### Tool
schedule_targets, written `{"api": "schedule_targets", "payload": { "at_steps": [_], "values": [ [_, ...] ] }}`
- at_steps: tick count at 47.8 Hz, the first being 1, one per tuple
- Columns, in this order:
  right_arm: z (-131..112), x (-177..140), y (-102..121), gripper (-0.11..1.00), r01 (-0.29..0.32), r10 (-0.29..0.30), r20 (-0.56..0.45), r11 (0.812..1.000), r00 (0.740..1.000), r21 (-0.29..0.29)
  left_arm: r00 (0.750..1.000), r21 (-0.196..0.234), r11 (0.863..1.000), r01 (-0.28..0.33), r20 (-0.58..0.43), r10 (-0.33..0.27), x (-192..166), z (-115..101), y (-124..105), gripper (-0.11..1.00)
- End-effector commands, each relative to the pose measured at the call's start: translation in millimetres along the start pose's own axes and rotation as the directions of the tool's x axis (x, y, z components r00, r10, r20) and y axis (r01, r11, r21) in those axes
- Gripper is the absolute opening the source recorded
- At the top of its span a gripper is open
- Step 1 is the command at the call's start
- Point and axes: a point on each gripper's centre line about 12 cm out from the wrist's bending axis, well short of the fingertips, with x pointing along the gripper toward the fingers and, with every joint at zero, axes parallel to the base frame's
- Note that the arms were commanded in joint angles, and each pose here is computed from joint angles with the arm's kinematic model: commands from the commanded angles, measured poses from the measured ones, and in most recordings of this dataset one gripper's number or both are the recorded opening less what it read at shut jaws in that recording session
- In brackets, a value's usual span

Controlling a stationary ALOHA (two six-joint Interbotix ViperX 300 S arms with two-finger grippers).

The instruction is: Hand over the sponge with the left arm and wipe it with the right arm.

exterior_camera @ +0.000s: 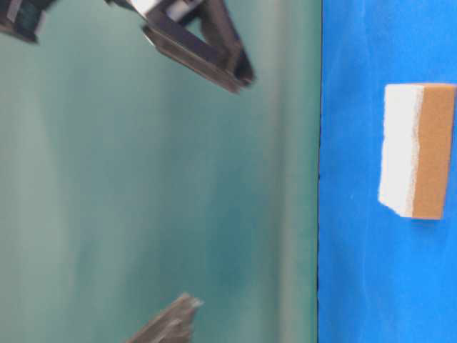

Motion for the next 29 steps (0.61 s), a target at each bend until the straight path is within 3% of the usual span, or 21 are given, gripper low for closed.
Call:
{"api": "schedule_targets", "payload": {
  "at_steps": [1, 15, 29],
  "values": [
    [11, -22, 1, 0.75, -0.003, 0.003, 0.060, 1.000, 0.998, -0.001, 0.999, 0.004, 1.000, 0.006, 0.033, -0.006, -17, 7, -1, 0.89],
    [-4, -98, -3, 0.75, -0.002, 0.003, 0.200, 1.000, 0.980, -0.001, 0.996, 0.006, 1.000, 0.012, 0.093, -0.013, -71, 8, -1, 0.89],
    [-50, -142, -8, 0.75, 0.007, -0.007, 0.254, 1.000, 0.967, 0.004, 0.990, 0.008, 1.000, 0.018, 0.141, -0.019, -119, -8, -1, 0.89]
  ]
}}
